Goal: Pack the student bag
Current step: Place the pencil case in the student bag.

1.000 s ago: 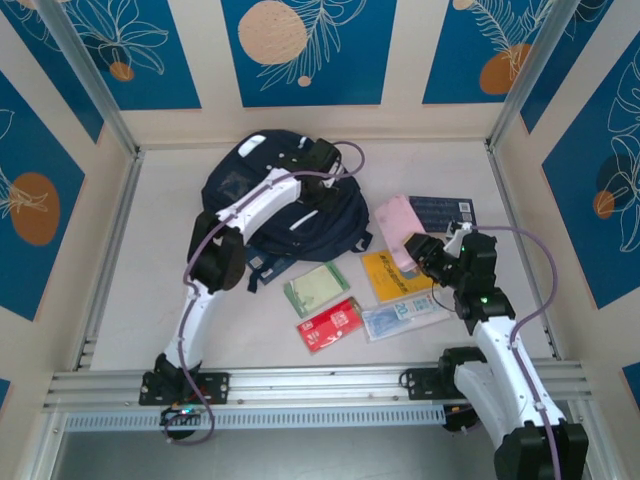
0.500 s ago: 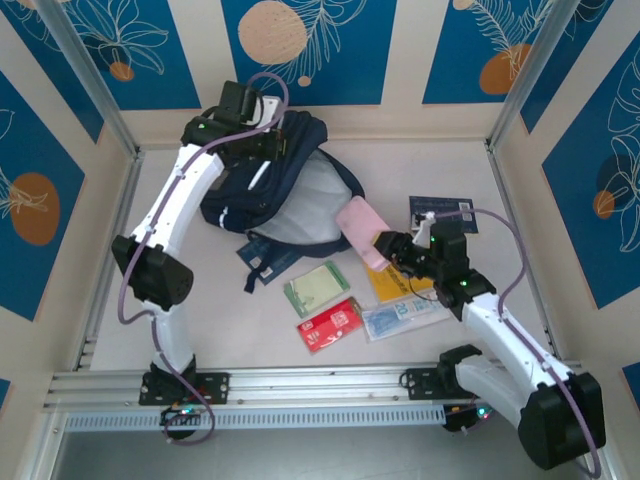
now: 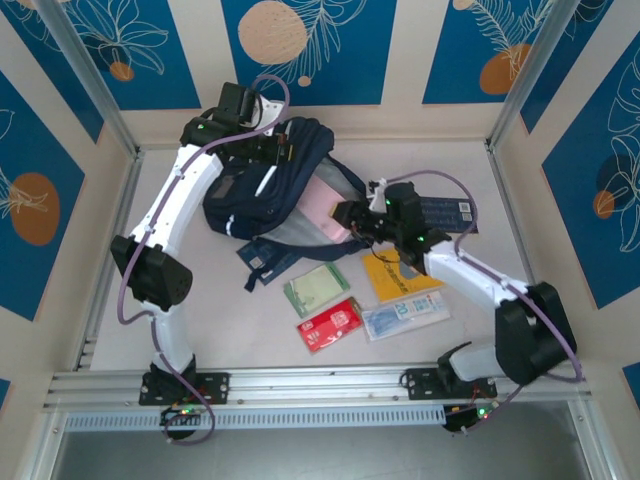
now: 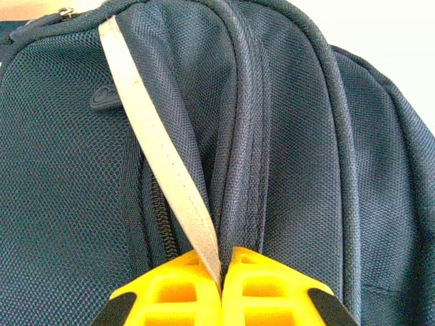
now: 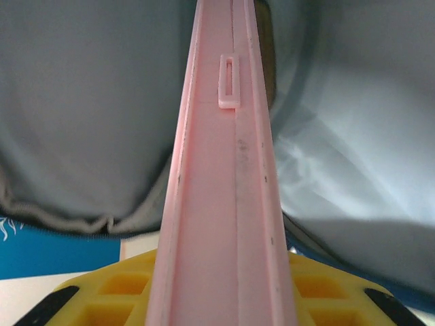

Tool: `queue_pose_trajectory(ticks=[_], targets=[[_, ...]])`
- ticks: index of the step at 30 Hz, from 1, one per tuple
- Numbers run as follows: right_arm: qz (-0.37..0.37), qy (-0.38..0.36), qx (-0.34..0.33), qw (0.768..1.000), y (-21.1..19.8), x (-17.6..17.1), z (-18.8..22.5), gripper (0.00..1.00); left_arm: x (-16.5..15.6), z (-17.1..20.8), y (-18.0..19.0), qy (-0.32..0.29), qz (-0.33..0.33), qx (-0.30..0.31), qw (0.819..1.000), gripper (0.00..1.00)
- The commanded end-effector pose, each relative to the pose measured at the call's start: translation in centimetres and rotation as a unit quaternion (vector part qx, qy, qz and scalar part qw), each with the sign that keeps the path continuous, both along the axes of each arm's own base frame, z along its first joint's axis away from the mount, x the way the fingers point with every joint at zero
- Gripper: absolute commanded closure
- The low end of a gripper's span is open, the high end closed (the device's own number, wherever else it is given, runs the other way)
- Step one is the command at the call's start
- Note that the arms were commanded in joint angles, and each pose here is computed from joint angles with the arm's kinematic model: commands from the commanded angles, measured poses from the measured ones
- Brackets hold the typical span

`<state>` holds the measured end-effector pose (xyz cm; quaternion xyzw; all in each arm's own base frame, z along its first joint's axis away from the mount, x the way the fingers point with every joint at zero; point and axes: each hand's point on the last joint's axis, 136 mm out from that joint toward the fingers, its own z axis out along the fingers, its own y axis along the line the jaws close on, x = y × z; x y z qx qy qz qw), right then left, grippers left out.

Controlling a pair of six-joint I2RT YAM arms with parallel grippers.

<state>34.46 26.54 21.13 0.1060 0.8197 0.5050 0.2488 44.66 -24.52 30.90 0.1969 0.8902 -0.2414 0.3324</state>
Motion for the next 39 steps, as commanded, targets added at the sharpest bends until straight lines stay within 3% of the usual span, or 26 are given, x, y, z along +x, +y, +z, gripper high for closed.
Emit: queue_pose_trajectory(ticks=[1,13,16,18,22,27,39], targets=[[-0.004,-0.04,0.031,0.999,1.9,3.5,2.3,0.7,-0.7,6.1,-1.1,-0.081,-0.041,-0.06,0.994,1.0],[-0.024,-0.018,0.025,0.999,9.6,17.2,-2.1,0.64,-1.9,6.6,-2.4,-0.077,-0.078,-0.103,0.989,1.0],[-0.026,-0.015,0.002,1.0,11.7,19.2,-4.2,0.57,-1.8,6.6,-2.5,-0.076,-0.081,-0.108,0.988,1.0],[-0.035,-0.012,-0.01,0.999,12.2,19.9,-5.7,0.45,-1.6,6.8,-2.5,-0.078,-0.079,-0.114,0.987,1.0],[-0.043,-0.017,-0.038,0.998,11.7,19.8,-6.2,0.28,-0.6,6.7,-2.1,-0.07,-0.068,-0.124,0.987,1.0],[-0.036,-0.051,-0.07,0.996,9.5,17.8,-3.5,0.14,1.0,5.9,-1.2,-0.069,-0.047,-0.116,0.99,1.0],[-0.035,-0.07,-0.222,0.972,1.4,9.3,-1.2,0.14,4.4,1.0,-0.2,-0.013,0.009,-0.103,0.995,0.95]])
